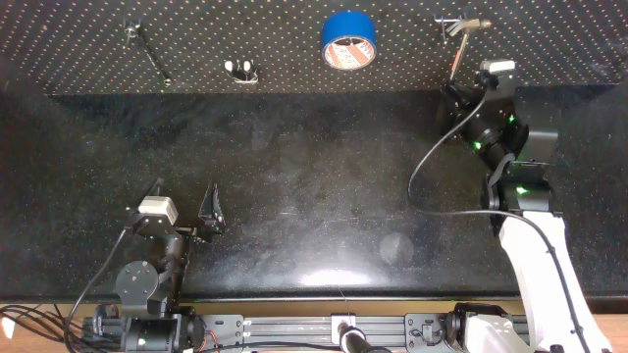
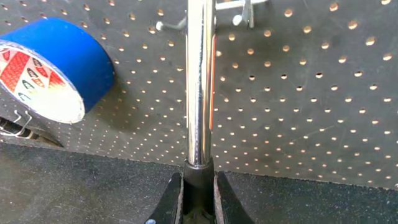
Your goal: Place Tools Onto Pegboard
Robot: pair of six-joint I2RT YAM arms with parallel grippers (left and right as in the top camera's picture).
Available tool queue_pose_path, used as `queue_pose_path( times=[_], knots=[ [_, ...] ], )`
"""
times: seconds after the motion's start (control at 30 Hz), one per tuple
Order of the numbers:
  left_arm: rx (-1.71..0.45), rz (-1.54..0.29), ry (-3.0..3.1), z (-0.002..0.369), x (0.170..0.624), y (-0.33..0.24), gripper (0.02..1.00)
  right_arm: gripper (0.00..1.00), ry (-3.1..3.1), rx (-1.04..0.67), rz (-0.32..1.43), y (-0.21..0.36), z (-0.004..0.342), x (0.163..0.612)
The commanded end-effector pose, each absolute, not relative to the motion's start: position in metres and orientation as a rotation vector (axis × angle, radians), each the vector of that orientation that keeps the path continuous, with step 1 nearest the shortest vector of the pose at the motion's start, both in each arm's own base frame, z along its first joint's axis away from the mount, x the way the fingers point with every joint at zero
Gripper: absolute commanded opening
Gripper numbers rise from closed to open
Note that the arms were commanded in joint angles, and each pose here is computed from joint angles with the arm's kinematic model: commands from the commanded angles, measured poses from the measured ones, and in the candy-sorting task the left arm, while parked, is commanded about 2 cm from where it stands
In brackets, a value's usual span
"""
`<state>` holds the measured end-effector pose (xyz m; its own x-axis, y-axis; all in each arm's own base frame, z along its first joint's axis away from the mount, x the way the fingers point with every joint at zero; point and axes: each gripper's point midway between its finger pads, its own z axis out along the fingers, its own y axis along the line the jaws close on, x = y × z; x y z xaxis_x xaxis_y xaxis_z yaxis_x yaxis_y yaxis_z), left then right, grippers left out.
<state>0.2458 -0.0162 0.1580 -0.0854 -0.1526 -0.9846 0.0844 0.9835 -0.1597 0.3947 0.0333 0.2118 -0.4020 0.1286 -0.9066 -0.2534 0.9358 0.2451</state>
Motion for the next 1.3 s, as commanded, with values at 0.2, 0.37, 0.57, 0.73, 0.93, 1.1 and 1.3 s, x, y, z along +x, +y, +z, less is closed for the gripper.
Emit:
queue_pose_path(
  times=[0.2,0.37,0.57,0.73,0.93,1.1,1.3],
  knots=[
    [-0.031,-0.199,1.643,0.158,0.245,-0.019,0.996,0.075,1.962,-0.107,0.473,0.042,0.207,0.415],
    [-0.031,-0.199,1.643,0.158,0.245,-0.019,0.996,0.075,1.968,-0.130,0.457,0.041,0.206,0.426],
    [-0.031,-0.199,1.643,0.158,0.245,-0.019,0.996,0.075,1.983,-0.130,0.459,0.041,0.200,0.435],
    [-0.031,-0.199,1.643,0.158,0.245,-0.019,0.996,0.075,1.990,-0.127,0.460,0.040,0.198,0.435],
    [-0.031,-0.199,1.643,0.158,0.245,-0.019,0.996,0.226,1.991,-0.126,0.460,0.040,0.198,0.435],
    [-0.031,-0.199,1.643,0.158,0.245,-0.019,0.996,0.470,1.991,-0.126,0.460,0.040,0.198,0.435],
    [-0.031,-0.199,1.643,0.158,0.245,-0.019,0.996,0.917,1.991,-0.126,0.460,0.040,0.198,0.435]
  ],
)
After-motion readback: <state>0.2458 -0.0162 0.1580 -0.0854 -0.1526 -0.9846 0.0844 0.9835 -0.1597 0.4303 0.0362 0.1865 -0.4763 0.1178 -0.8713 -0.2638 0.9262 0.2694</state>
